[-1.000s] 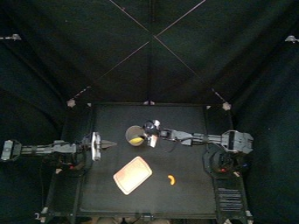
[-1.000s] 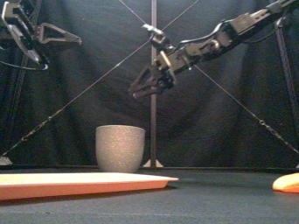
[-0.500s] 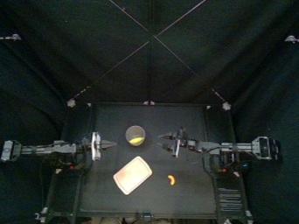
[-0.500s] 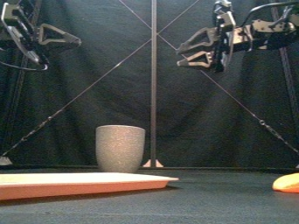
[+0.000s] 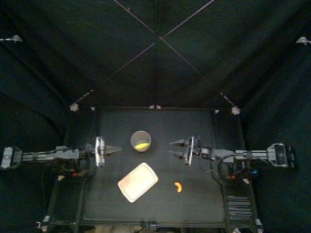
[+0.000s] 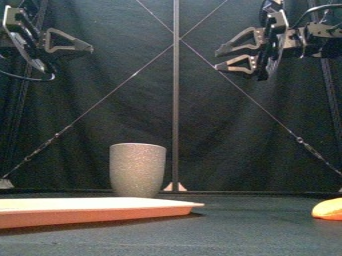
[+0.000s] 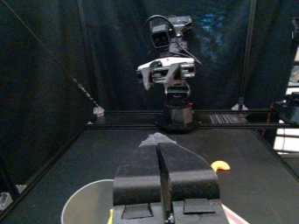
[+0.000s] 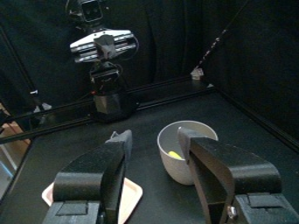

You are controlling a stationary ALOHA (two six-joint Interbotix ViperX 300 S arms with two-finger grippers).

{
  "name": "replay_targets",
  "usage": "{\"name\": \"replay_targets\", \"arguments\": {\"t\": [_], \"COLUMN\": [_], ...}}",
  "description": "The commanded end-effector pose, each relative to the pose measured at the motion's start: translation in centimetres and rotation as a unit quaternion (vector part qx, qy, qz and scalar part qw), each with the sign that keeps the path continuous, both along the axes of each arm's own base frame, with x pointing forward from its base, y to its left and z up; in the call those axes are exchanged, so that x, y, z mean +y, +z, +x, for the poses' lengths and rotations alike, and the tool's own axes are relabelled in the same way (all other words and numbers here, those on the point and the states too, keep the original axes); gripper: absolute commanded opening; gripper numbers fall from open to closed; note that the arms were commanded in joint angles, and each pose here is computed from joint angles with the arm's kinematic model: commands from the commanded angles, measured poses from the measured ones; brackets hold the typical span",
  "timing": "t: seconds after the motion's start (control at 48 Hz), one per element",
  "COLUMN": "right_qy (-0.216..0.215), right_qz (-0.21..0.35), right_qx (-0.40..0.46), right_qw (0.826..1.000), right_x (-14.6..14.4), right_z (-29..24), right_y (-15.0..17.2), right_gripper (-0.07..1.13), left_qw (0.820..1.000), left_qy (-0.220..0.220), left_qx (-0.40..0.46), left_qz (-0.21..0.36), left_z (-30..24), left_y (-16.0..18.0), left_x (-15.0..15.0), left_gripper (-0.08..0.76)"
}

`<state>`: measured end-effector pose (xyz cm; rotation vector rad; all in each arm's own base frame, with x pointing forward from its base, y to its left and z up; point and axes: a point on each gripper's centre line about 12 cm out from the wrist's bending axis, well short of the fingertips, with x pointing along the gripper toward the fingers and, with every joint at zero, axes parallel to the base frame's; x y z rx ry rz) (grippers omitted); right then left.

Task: Pick the banana then place it in the grey bowl
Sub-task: Drop banana in the grey bowl and return to neutral

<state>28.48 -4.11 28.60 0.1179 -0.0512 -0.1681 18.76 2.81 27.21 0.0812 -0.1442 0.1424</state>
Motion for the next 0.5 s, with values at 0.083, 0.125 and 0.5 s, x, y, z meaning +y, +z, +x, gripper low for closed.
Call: {"name": "replay_targets", "arguments": {"t": [0.083,0.125,0.5], "right_qy": [0.008,0.009,0.005], "right_qz": [-0.02,-0.022,-0.015], "right_qx": [-0.013,-0.013,-0.011], "right_qw": [1.0,1.0,1.0], "right_x": [0.11,0.19,0.0], "right_z": [0.11,0.08,0.04], "right_y": [0.83,0.81,0.65], "right_gripper": [0.84,0.84,0.84], "left_qw": [1.0,1.0,1.0], "left_qy": [0.001,0.001,0.0], "left_qx": [-0.01,-0.01,-0.009], "left_qz": [-0.001,0.0,0.0], "left_z": [0.12,0.12,0.13], "left_y": [0.61,0.6,0.59], "left_x": [0.08,0.07,0.05], "left_gripper": [-0.01,-0.01,-0.01]}}
